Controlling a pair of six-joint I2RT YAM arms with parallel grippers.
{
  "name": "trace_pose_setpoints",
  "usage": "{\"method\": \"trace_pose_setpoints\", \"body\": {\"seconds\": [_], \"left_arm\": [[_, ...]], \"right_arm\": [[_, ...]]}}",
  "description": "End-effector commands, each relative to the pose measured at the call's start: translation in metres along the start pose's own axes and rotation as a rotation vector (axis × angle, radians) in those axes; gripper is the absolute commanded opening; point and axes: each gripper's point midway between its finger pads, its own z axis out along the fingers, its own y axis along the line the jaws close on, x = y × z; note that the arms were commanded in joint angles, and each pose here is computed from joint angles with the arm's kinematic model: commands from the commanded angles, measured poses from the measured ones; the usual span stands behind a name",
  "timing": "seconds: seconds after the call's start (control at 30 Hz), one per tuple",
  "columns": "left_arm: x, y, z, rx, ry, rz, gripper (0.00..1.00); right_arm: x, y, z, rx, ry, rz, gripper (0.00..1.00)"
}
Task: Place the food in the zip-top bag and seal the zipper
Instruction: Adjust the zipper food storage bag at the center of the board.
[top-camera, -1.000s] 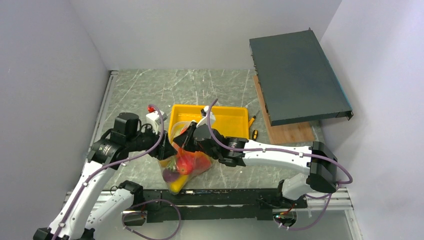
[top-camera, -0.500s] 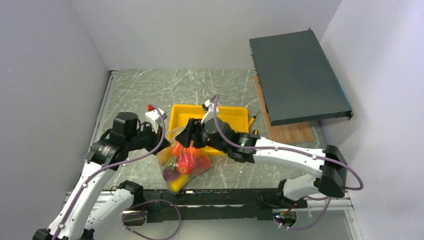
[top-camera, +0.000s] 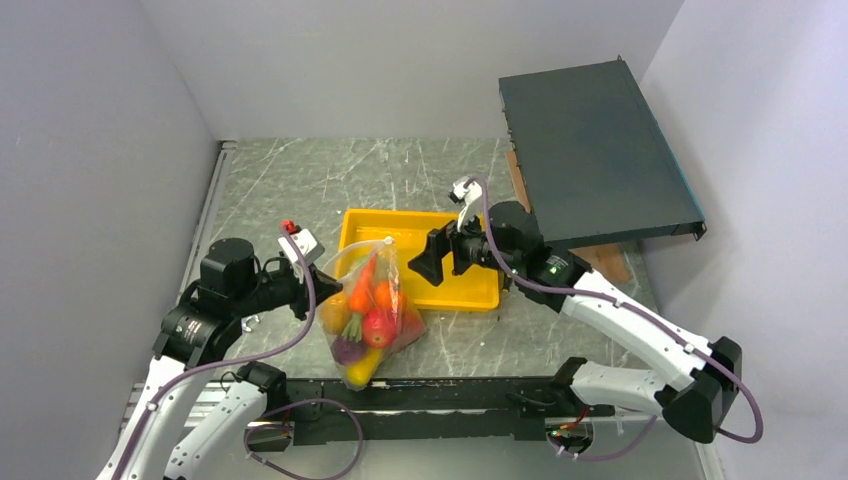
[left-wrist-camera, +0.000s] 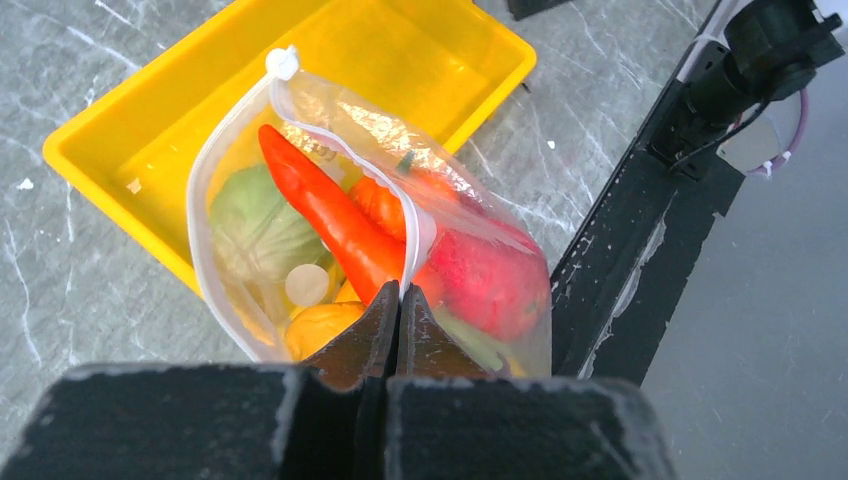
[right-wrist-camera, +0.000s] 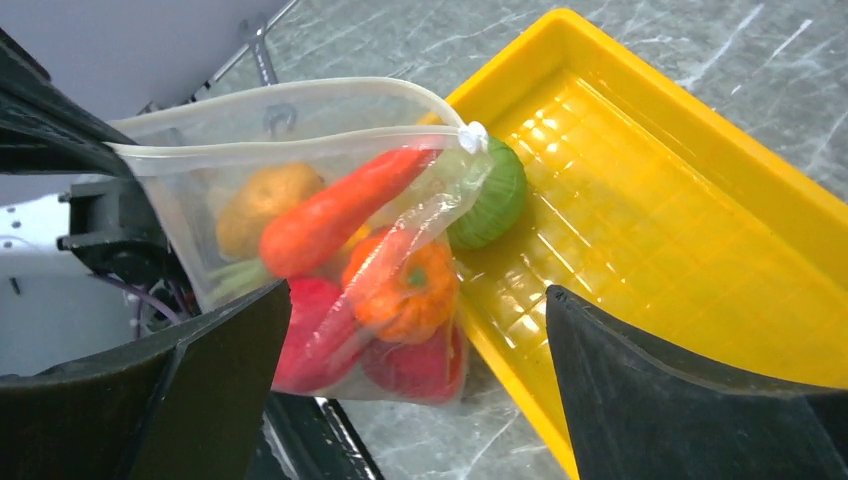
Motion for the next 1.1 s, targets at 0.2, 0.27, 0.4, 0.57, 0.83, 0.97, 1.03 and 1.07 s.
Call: {"method": "trace_pose_setpoints", "body": {"seconds": [0.2, 0.27, 0.4, 0.57, 0.83, 0.97, 1.03, 1.07], "left_arm": [[-0.014, -0.016, -0.004, 0.078, -0.077, 0.069, 0.00], [-0.013, -0.015, -0.005, 0.075, -0.072, 0.068, 0.00], [-0.010, -0.015, -0.005, 0.070, -0.070, 0.068, 0.00], [-0.012, -0.018, -0.006, 0.080, -0.073, 0.060, 0.00], [-0.012, -0.019, -0.009, 0.081, -0.067, 0.072, 0.00], [-0.012, -0.020, -0.010, 0.084, -0.066, 0.072, 0.00], [-0.011, -0.021, -0.009, 0.088, -0.062, 0.068, 0.00], [-0.010, -0.020, -0.009, 0.087, -0.062, 0.067, 0.00]], "right_arm": [[0.005, 0.000, 0.041, -0.285, 0.176, -0.150, 0.97], [0.002, -0.004, 0.052, -0.300, 0.205, -0.195, 0.96], [0.005, -0.001, 0.076, -0.404, 0.224, -0.269, 0.95], [0.008, -0.004, 0.096, -0.523, 0.241, -0.306, 0.85], [0.008, 0.004, 0.109, -0.679, 0.244, -0.344, 0.74], [0.013, 0.006, 0.115, -0.721, 0.263, -0.328, 0.71], [0.016, 0.008, 0.117, -0.744, 0.278, -0.310, 0.60], [0.018, 0.009, 0.118, -0.750, 0.293, -0.307, 0.53]]}}
